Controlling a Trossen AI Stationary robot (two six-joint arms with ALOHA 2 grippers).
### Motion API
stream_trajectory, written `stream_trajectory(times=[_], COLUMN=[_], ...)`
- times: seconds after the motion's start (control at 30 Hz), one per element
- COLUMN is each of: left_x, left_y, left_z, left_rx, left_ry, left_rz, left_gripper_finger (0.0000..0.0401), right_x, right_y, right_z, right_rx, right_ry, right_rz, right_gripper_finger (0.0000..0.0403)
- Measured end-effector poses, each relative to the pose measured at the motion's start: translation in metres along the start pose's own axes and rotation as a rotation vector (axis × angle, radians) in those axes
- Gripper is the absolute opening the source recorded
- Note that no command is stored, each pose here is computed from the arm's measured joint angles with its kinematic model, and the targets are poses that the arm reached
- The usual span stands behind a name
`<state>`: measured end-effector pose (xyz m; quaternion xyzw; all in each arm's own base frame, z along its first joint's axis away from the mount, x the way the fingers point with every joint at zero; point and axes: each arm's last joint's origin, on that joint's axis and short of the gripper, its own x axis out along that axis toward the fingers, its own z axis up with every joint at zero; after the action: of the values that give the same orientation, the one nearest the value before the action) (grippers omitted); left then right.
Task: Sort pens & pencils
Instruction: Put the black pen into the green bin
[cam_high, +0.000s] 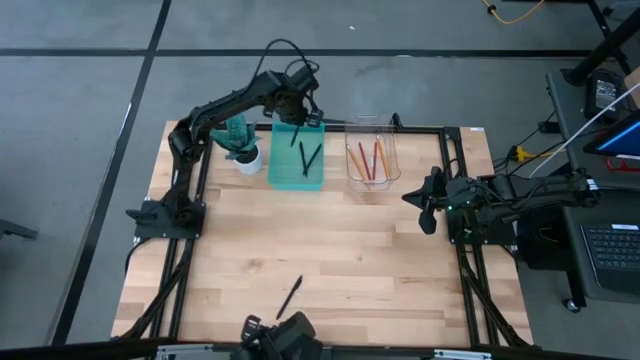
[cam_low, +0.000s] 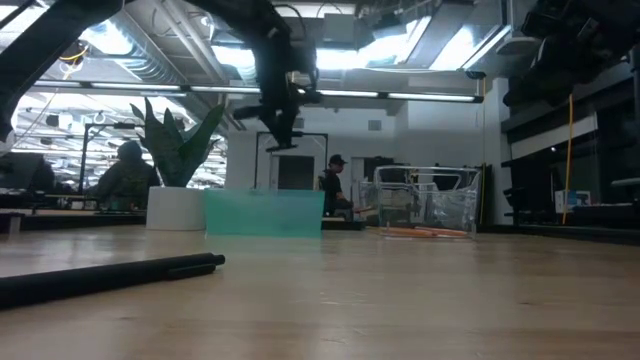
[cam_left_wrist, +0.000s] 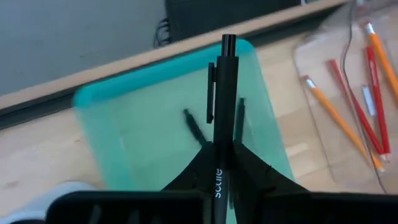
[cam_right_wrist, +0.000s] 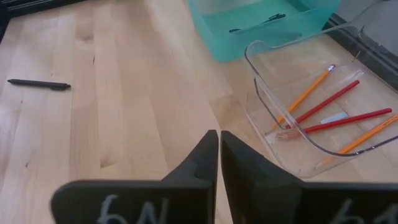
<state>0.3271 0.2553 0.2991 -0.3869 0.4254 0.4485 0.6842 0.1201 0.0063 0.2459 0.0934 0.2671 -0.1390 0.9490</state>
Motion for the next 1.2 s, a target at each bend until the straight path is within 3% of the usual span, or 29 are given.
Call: stream_trajectory(times=[0.3,0.7,1.2], left_x=[0.035,0.063,0.087], left_y=[0.006,0.006,-0.003], left_z=[-0.015,-0.039,-0.061], left_rx=[0.008,0.15,0.199], left_ry=[0.079,0.163,0.161], left_rz=[0.01,0.003,-0.052], left_gripper_finger=[0.0017,0.0017,0.0016], right_x=[0.0,0.0,0.0], right_y=[0.0,0.0,0.0], right_z=[0.0,0.0,0.0], right_rx=[0.0,0.001,0.001], right_ry=[0.0,0.0,0.0], right_rz=[0.0,0.0,0.0], right_gripper_finger=[0.0021,0.0021,0.0021])
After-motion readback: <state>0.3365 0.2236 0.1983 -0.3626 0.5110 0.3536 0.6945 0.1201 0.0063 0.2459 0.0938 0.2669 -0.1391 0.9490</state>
